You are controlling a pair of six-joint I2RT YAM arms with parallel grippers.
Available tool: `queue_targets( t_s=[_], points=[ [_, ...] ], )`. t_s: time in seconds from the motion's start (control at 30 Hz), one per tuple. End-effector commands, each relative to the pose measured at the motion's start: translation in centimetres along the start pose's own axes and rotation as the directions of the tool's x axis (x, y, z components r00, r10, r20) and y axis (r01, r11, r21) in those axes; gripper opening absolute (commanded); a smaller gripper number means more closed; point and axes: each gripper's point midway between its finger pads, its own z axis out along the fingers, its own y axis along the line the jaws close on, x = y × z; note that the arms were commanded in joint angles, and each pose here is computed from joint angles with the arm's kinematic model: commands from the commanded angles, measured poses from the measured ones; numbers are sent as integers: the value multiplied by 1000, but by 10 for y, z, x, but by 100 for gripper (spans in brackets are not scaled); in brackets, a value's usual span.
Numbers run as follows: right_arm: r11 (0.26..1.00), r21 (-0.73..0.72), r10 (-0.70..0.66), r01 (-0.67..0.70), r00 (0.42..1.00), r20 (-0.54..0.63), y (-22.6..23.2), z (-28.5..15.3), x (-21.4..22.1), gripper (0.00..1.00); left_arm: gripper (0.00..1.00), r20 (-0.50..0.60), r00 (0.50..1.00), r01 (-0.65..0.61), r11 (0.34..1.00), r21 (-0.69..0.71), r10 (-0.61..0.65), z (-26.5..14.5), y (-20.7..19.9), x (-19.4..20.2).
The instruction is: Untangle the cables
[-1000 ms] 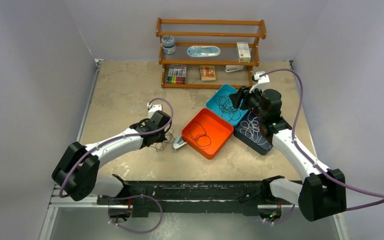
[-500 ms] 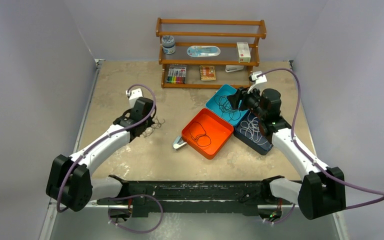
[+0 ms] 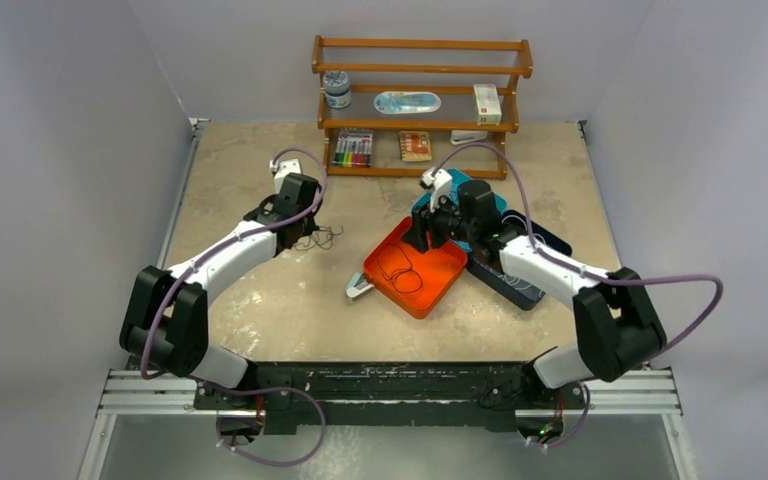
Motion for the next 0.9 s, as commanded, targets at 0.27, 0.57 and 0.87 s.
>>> queue_targets(
  t_s=[0.27,0.57,0.87],
  points=[
    [997,15,-72,74,994,-79,7,44,22,55,0,33,999,12,998,62,-14,1,-11,-18],
    [994,45,-100,103,992,-72,-4,68,34,56,0,45,999,18,998,60,-21,-4,-7,-21],
    [993,35,-113,115,993,-38,1,90,44,53,0,54,998,24,997,67,-28,-9,-6,-24]
  ],
)
